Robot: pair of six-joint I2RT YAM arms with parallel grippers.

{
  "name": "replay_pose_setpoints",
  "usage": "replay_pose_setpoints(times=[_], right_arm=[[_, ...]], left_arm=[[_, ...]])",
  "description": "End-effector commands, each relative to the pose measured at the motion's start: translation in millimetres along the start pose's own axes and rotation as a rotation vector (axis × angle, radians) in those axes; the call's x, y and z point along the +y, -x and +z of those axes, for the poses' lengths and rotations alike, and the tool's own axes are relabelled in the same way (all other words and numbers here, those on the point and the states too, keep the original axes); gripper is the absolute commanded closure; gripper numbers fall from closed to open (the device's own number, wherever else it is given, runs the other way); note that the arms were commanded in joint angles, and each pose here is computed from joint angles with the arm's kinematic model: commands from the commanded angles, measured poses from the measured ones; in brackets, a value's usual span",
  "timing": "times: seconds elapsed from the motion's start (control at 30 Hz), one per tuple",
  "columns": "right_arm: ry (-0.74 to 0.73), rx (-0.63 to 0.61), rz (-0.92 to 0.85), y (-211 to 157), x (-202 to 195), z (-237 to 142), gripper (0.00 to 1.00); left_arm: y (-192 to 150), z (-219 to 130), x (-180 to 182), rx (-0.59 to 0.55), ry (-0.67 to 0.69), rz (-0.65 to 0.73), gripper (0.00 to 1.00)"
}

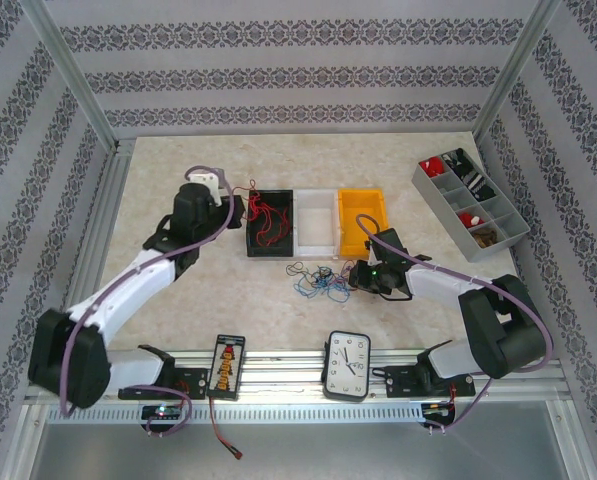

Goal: Untangle the cables

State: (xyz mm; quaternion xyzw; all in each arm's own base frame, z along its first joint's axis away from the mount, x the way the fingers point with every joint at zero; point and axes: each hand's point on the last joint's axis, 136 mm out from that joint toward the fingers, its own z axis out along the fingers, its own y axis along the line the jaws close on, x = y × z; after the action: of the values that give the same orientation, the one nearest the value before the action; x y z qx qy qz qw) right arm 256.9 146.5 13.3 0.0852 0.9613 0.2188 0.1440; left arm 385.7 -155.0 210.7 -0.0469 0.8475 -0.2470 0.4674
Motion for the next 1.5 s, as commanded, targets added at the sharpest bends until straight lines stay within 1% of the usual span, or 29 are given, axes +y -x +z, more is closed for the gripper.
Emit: replay_pose_setpoints(times=[0.0, 0.17, 0.23, 0.27, 0.3, 0.33, 0.37, 0.4, 0.43, 0.47, 0.5, 0.6, 0.7, 0.8, 0.83, 0.87, 0.93, 0.97, 1.07, 1.17, 1.33, 1.43, 1.47], right_arm=[[-0.113, -0.013, 0.043, -3.5, -28.5, -0.2, 0.8], [-0.112, -0.022, 0.038, -3.0, -28.4, -2.1, 0.8], [-0.113, -0.024, 0.038, -3.0, -28.7, -2.6, 0.8], [-0.112, -0.026, 0.037, -2.7, -28.4, -3.0, 0.8], [-0.111, -0.029, 0.036, -2.3, -28.0, -3.2, 0.79], [-0.111, -0.03, 0.038, -2.4, -28.2, -3.5, 0.79], [-0.11, -0.032, 0.038, -2.4, -28.2, -3.7, 0.79], [-0.108, -0.034, 0.035, -2.0, -27.8, -4.1, 0.79], [-0.106, -0.034, 0.035, -2.3, -27.5, -4.3, 0.79], [-0.105, -0.037, 0.034, -1.9, -27.3, -4.8, 0.79], [-0.105, -0.038, 0.034, -1.7, -27.3, -4.9, 0.79], [-0.107, -0.044, 0.038, -0.8, -27.9, -5.4, 0.79], [-0.104, -0.053, 0.04, 0.4, -27.9, -6.8, 0.8], [-0.086, -0.082, 0.037, 4.2, -25.2, -12.0, 0.79], [-0.076, -0.093, 0.035, 5.6, -23.8, -14.6, 0.77], [-0.067, -0.109, 0.033, 7.8, -22.2, -17.6, 0.74], [-0.059, -0.146, 0.038, 12.5, -21.7, -24.7, 0.64], [-0.055, -0.166, 0.045, 15.4, -21.7, -28.5, 0.61], [-0.042, -0.21, 0.071, 21.3, -22.7, -37.0, 0.56], [-0.039, -0.226, 0.094, 24.6, -23.7, -41.4, 0.56], [-0.044, -0.195, 0.126, 21.5, -27.6, -37.5, 0.57], [-0.055, -0.167, 0.133, 17.3, -30.4, -32.4, 0.58], [-0.056, -0.159, 0.136, 16.4, -31.0, -30.7, 0.58]], left_arm=[[-6.9, 23.0, -3.6, 0.048, 0.029, -0.043, 0.92], [-11.1, 58.8, -12.5, 0.072, -0.009, -0.039, 0.9], [-12.8, 68.8, -8.9, 0.095, 0.019, -0.043, 0.86], [-14.1, 72.4, -5.6, 0.107, 0.044, -0.046, 0.78], [-14.5, 74.7, -1.0, 0.11, 0.071, -0.049, 0.64], [-13.0, 74.8, -0.3, 0.106, 0.081, -0.051, 0.56], [-11.1, 74.2, 2.3, 0.1, 0.098, -0.058, 0.42], [-7.1, 72.4, -0.2, 0.091, 0.093, -0.06, 0.31], [-4.4, 70.5, -5.2, 0.086, 0.071, -0.054, 0.24], [-1.1, 67.6, -10.6, 0.075, 0.051, -0.043, 0.12], [2.1, 64.1, -14.8, 0.063, 0.042, -0.033, 0.09], [2.3, 55.2, -28.2, 0.056, 0.015, 0.032, 0.07], [-19.5, 52.4, -48.7, 0.132, -0.039, 0.134, 0.09], [-68.7, 46.9, -84.2, 0.28, -0.167, 0.316, 0.1], [-88.4, 43.8, -93.4, 0.336, -0.211, 0.382, 0.1], [-109.3, 40.4, -101.5, 0.393, -0.249, 0.443, 0.1], [-140.8, 34.9, -111.2, 0.479, -0.287, 0.538, 0.1], [-153.4, 33.2, -115.3, 0.514, -0.301, 0.573, 0.1], [-178.2, 35.3, -127.4, 0.564, -0.332, 0.615, 0.1], [-195.8, 42.8, -139.8, 0.585, -0.346, 0.668, 0.1], [-221.3, 59.8, -149.8, 0.627, -0.337, 0.756, 0.12], [-237.9, 66.7, -150.0, 0.669, -0.335, 0.801, 0.16], [-242.6, 68.8, -149.2, 0.68, -0.333, 0.806, 0.18]])
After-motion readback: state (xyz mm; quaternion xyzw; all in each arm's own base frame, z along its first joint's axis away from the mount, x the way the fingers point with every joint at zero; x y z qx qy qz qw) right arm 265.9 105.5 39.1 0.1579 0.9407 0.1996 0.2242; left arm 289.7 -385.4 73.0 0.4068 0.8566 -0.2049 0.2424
